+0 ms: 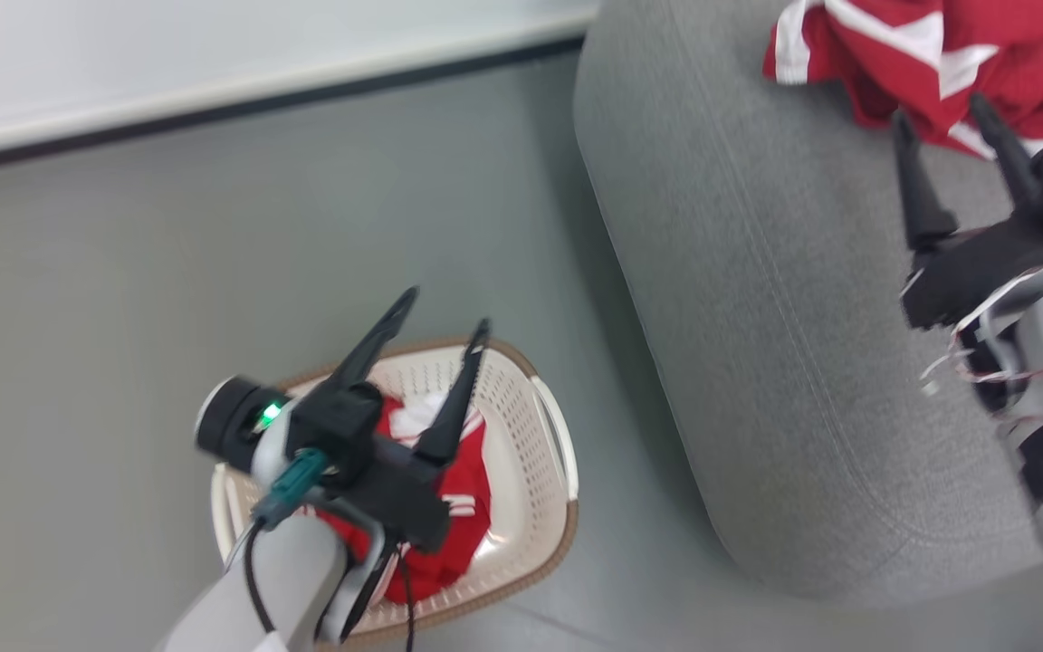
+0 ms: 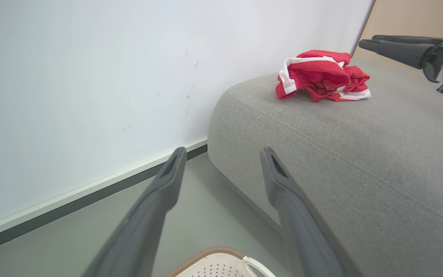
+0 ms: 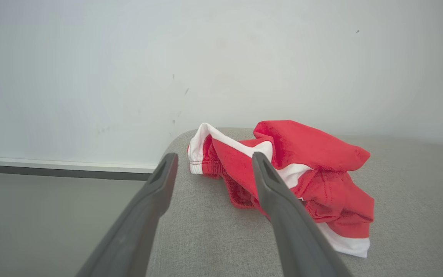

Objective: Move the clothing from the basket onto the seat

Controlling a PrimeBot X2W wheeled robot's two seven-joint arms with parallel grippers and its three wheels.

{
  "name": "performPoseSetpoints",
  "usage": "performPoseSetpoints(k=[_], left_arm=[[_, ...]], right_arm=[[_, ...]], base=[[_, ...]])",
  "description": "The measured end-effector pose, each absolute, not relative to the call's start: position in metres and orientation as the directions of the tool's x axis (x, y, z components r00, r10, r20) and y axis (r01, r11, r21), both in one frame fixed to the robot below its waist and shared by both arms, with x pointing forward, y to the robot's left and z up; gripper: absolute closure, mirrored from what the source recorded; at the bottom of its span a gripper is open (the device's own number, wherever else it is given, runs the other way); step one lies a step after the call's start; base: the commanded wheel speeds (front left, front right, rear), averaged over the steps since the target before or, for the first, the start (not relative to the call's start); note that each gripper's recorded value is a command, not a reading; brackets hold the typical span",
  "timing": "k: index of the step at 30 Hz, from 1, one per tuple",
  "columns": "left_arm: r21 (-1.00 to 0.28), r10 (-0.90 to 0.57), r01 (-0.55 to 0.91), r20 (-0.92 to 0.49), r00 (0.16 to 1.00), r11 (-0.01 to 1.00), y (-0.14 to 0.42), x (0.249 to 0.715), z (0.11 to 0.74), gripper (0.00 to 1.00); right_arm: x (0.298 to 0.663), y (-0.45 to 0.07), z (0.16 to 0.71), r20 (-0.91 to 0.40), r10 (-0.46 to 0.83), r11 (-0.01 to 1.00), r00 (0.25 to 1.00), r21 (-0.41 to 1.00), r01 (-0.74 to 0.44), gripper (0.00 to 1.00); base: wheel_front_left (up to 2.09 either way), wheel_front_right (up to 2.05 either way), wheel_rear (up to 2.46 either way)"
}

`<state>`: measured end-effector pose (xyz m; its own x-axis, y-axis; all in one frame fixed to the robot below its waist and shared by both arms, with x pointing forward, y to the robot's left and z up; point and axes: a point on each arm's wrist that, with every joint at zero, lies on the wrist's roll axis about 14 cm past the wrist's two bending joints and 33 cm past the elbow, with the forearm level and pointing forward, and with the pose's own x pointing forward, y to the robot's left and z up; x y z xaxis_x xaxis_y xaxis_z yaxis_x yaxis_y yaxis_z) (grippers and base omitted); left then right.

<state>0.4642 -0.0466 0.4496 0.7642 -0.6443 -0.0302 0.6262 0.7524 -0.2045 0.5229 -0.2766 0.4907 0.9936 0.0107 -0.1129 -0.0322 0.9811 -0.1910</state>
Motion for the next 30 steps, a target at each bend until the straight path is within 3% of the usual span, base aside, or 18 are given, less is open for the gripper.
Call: performPoseSetpoints(k=[13,30], left_arm=[[-0.182,-0.394,0.375,-0.079,0.916,0.909,0.050,0.443,0.461,0.00],[-0.158,-0.145,0.136,-0.052,0.988,0.978,0.146,0.370,0.479,0.00]], right_arm=[[0.476,-0.197,0.508,-0.013,0.118,0.993,0.993,-0.030,-0.118,0.00],[0.396,-0.157,0.527,0.100,0.113,0.989,0.989,0.083,-0.122,0.00]], base=[[0.00,0.00,0.00],[0.00,0.00,0.00]])
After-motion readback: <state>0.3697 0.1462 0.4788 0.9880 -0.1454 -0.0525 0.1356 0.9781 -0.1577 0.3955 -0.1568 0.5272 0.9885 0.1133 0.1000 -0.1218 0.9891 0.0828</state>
